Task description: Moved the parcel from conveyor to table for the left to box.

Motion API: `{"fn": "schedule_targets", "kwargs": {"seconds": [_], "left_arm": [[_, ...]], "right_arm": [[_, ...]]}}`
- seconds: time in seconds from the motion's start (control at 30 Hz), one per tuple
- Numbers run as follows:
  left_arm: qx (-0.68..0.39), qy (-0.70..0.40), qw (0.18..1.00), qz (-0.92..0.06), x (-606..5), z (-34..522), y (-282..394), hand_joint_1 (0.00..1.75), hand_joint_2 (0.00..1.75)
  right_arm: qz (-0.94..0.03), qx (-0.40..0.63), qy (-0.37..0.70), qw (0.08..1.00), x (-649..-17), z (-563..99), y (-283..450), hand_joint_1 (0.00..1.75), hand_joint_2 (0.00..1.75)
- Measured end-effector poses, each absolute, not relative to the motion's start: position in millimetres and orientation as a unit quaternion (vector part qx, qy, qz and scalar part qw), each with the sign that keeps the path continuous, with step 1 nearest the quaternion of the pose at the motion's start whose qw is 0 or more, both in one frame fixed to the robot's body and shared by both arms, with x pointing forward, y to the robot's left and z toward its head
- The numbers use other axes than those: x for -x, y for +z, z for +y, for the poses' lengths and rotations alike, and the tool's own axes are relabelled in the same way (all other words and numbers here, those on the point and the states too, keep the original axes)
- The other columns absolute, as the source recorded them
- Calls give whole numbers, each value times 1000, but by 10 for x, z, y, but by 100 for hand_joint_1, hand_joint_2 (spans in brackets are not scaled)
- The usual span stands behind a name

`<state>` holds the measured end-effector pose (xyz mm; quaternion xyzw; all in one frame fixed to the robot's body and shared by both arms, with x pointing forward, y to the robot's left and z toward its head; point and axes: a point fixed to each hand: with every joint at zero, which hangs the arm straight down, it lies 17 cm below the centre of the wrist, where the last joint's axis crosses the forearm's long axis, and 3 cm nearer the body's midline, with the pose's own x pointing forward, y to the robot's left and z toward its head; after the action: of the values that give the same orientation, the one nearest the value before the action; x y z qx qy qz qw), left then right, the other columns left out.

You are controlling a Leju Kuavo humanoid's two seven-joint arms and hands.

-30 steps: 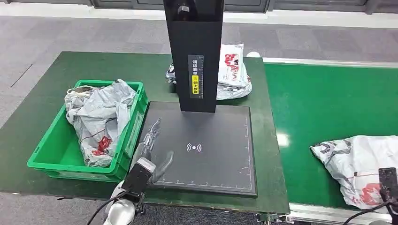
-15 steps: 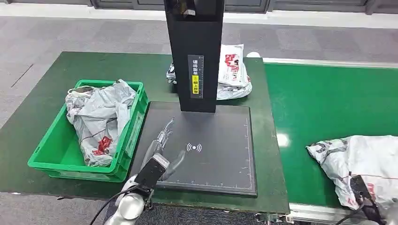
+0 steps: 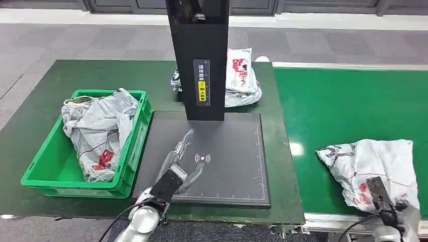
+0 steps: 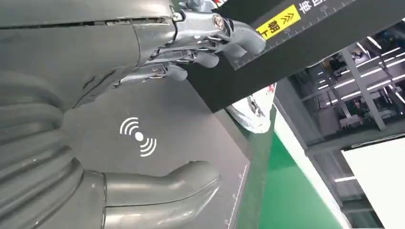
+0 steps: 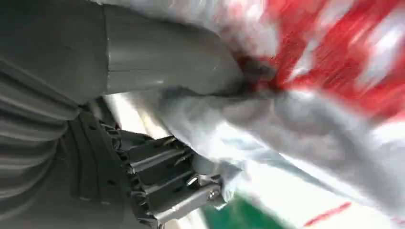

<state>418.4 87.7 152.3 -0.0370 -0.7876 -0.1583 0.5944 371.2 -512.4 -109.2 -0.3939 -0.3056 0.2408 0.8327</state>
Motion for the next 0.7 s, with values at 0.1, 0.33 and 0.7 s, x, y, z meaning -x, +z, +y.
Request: {"fn": "schedule_targets", "kwargs": {"seconds": [0.1, 0.33, 0.7], "left_arm": [[37, -159, 594, -788, -4181, 872, 1521, 0, 175], [35, -157, 597, -786, -4170, 883, 1496, 0, 175], [27, -153, 600, -785, -4142, 900, 1413, 0, 175]], "right_arm": [[-316, 389, 240, 831, -3813, -5016, -1061, 175, 175], [-374, 364, 194, 831, -4020, -4798, -953, 175, 175], [-605, 99, -72, 786, -4747, -4033, -127, 175, 175]]}}
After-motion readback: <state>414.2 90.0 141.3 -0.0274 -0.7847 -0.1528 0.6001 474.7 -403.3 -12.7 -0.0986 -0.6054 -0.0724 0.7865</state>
